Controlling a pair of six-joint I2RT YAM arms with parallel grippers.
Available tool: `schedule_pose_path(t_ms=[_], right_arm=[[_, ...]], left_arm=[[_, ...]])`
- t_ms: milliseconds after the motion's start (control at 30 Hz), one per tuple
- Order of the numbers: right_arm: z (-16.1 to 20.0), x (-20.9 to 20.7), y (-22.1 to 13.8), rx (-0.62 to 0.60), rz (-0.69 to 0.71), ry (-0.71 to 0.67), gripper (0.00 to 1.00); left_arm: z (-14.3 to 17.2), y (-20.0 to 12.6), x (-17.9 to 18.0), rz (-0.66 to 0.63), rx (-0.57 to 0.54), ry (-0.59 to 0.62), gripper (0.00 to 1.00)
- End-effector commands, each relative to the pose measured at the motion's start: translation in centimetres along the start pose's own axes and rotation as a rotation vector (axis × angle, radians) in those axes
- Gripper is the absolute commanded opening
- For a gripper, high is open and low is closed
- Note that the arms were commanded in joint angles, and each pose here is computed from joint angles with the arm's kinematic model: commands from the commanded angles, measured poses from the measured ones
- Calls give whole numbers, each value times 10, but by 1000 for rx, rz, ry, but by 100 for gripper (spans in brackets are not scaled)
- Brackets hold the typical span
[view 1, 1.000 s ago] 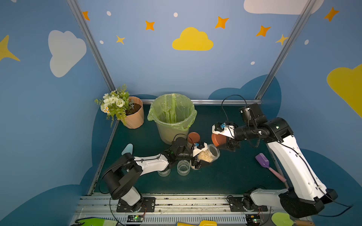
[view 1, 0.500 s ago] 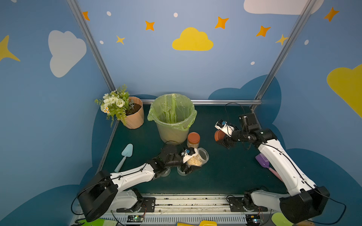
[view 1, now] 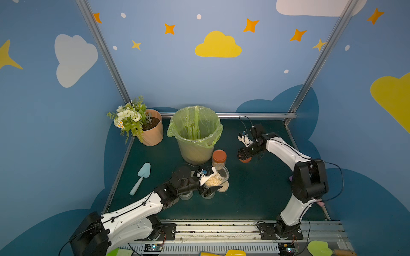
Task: Empty expired oatmeal from jars
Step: Place the lid at the center of the board.
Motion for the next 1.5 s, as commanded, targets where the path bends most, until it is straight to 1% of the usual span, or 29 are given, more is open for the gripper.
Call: schedule_pose_path(t_ms=[0, 67, 200, 267, 400, 500, 600, 800, 1033, 1133, 1367, 1433, 1467], right_arm=[[-4, -12, 14, 71, 79, 142, 71], [-4, -17, 25, 119, 98, 193, 71], [0, -14, 47, 186, 96, 239, 73], [4, -17, 54, 225, 116, 274, 75], [11, -16, 66, 275, 109, 306, 81], [14, -15, 70, 296, 107, 324, 88], [11, -13, 66, 288, 130, 320, 89], [0, -8, 41, 219, 136, 328, 89], [1, -1, 22, 182, 136, 319, 89], [4, 2, 21, 184, 107, 313, 89], [8, 1, 30, 192, 120, 319, 89], [8, 1, 31, 192, 118, 315, 94], [7, 0, 32, 190, 126, 312, 94]], left_arm=[[-17, -8, 2, -40, -61, 40, 3], [-18, -9, 3, -50, -61, 42, 3], [-18, -9, 5, -66, -63, 37, 3], [-18, -10, 6, -75, -66, 38, 3], [-20, -10, 7, -91, -70, 38, 3], [-20, -11, 7, -95, -67, 38, 4], [-22, -12, 8, -101, -73, 38, 3], [-29, -13, 7, -101, -86, 38, 3], [-33, -14, 6, -86, -93, 35, 3], [-33, -13, 5, -81, -92, 31, 3], [-36, -13, 4, -72, -94, 33, 3], [-37, -14, 4, -72, -97, 31, 3], [-37, -14, 4, -74, -100, 30, 3]])
Point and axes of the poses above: each gripper's point midway between its finger pads, its own y axis out along the fingers, its own x axis along the line the jaws close on, z = x × y, the point moved 6 cm from there along -y, back along the fingers, and after that the axes turned 9 degrees about -y, right-handed, at the moved point
